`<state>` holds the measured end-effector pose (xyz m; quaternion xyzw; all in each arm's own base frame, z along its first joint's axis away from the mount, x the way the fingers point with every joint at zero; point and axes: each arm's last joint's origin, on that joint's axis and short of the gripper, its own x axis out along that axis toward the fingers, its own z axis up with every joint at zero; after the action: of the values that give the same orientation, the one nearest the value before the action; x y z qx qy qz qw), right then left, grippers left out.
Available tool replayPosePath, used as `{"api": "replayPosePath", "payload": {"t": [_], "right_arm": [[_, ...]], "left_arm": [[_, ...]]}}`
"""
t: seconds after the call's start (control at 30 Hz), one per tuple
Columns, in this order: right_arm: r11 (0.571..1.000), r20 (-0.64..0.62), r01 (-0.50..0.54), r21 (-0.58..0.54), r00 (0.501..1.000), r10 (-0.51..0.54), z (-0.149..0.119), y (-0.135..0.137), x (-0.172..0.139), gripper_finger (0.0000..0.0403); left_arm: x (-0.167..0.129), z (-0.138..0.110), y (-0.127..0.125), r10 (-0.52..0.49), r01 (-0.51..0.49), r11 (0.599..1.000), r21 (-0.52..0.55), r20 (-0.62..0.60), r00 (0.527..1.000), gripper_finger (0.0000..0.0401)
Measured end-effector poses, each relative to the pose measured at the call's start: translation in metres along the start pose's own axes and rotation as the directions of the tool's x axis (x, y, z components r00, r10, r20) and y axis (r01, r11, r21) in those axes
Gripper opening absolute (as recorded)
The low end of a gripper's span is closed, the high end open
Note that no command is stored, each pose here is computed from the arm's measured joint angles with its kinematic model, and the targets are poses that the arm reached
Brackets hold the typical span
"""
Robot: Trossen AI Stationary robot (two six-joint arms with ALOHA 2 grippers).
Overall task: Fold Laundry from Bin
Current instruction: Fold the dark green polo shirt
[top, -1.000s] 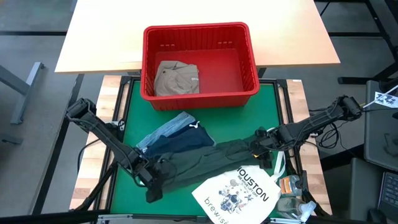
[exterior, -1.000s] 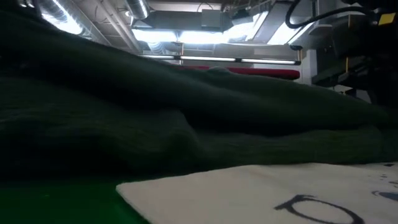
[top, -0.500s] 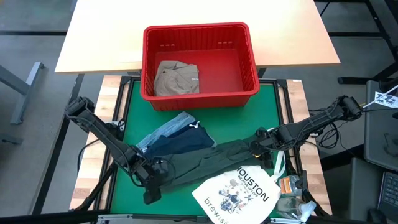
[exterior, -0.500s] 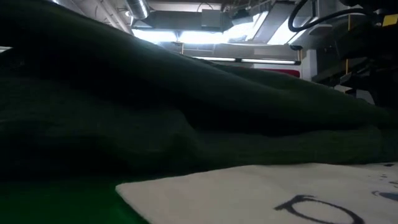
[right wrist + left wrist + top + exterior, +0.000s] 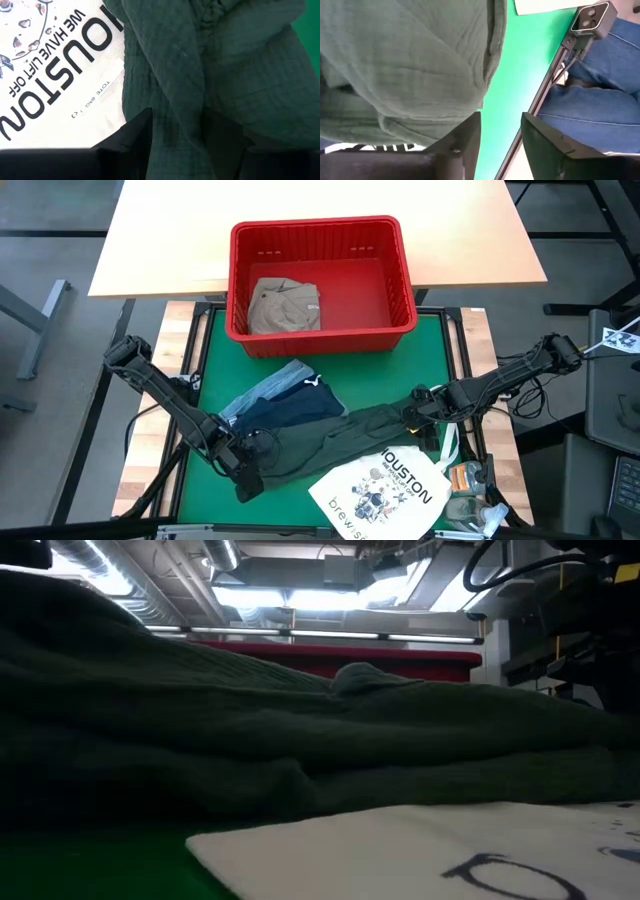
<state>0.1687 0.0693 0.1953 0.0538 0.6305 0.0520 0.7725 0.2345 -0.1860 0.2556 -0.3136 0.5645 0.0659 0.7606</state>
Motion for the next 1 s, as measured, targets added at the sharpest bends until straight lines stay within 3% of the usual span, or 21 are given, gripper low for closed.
{"api": "replayPosePath", "payload": {"t": [0.17, 0.5, 0.73, 0.87, 1.0], "right_arm": [[1.000, 0.000, 0.000, -0.001, 1.000, 0.000, 0.000, 0.000, 0.000, 0.0166], [1.000, 0.001, 0.000, -0.001, 1.000, 0.000, 0.000, 0.000, 0.000, 0.0166], [1.000, 0.001, 0.000, -0.002, 1.000, 0.000, 0.000, 0.000, 0.000, 0.0166], [1.000, 0.012, 0.023, -0.003, 1.000, -0.023, 0.000, -0.001, 0.000, 0.0166], [1.000, 0.013, 0.025, -0.003, 1.000, -0.025, 0.000, -0.001, 0.000, 0.0166]], "left_arm": [[0.000, 0.002, 0.001, 0.002, -0.002, 1.000, -0.008, 0.001, 1.000, 0.0163], [-0.009, 0.039, 0.015, 0.052, -0.029, 0.994, -0.105, 0.221, 0.974, 0.0151], [-0.030, 0.065, 0.029, -0.023, 0.045, 0.995, -0.088, 0.241, 0.970, 0.0153], [-0.035, 0.075, 0.038, 0.007, 0.018, 0.995, -0.094, 0.262, 0.965, 0.0153], [-0.032, 0.076, 0.050, 0.102, -0.076, 0.989, -0.128, 0.212, 0.972, 0.0153]]}}
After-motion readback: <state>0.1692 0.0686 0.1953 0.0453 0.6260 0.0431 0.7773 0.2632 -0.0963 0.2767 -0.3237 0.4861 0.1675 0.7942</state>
